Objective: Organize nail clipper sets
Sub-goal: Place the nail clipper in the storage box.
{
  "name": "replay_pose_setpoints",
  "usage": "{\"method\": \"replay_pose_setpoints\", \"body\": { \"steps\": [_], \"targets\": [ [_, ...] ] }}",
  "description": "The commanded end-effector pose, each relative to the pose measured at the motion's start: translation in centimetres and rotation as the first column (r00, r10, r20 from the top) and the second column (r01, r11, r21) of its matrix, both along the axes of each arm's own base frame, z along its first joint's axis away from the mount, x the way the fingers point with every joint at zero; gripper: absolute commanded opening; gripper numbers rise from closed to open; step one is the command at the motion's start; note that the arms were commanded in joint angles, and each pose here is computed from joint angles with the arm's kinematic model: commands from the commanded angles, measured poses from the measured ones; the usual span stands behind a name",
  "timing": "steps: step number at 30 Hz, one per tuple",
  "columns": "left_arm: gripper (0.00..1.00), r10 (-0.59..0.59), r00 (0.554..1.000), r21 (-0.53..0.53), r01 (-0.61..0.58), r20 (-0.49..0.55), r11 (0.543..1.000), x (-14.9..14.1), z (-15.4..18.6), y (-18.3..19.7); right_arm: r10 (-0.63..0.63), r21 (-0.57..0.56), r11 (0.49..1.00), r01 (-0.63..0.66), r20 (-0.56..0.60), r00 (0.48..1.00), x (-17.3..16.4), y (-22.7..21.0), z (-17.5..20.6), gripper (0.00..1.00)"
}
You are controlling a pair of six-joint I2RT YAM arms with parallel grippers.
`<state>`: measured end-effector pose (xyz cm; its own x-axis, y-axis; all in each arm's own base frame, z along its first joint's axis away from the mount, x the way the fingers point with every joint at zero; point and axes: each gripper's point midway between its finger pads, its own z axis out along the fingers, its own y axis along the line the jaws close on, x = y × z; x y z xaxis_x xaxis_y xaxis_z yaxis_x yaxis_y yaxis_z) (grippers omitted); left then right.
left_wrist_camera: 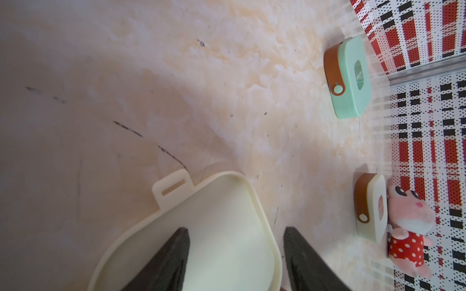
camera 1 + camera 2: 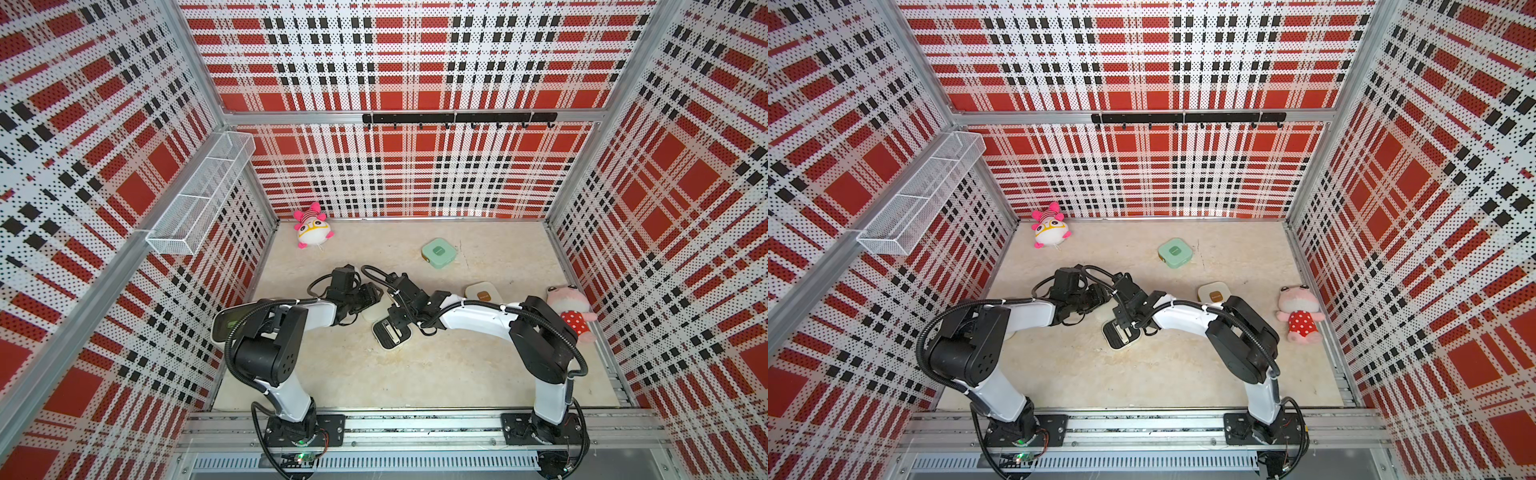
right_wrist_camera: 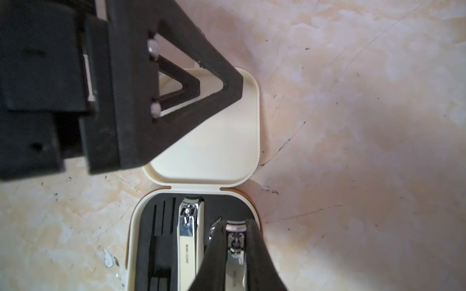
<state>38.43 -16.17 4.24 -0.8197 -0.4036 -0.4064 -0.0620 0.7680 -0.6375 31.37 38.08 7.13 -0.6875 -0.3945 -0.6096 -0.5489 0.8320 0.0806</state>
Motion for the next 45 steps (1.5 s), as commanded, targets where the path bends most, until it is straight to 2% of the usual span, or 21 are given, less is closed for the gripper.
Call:
{"method": "replay_pose_setpoints", "body": {
  "steps": [1, 29, 37, 45],
  "targets": [
    [0.65, 0.024, 0.998, 0.025, -0.022, -0.052, 0.999, -1.0, -1.5, 1.7, 0.038, 0.009, 0.999, -0.038, 0.015, 0.999, 0.1, 0.9, -0.7, 0.11],
    [0.65, 0.034, 0.998, 0.035, -0.032, -0.061, 0.999, -1.0, -1.7, 2.1, 0.076, -0.034, 0.996, -0.077, -0.008, 0.997, -2.1, -1.0, -3.4, 0.1],
    [0.65, 0.031, 0.998, 0.033, -0.029, -0.059, 0.999, -1.0, -1.6, 2.0, 0.059, -0.055, 0.997, -0.059, -0.005, 0.998, -2.4, -1.6, -3.7, 0.2],
    [0.65, 0.032, 0.998, 0.032, -0.03, -0.059, 0.999, -1.0, -1.6, 2.0, 0.023, -0.066, 0.998, -0.021, 0.021, 1.0, -1.7, -1.9, -3.2, 0.23]
  ]
}}
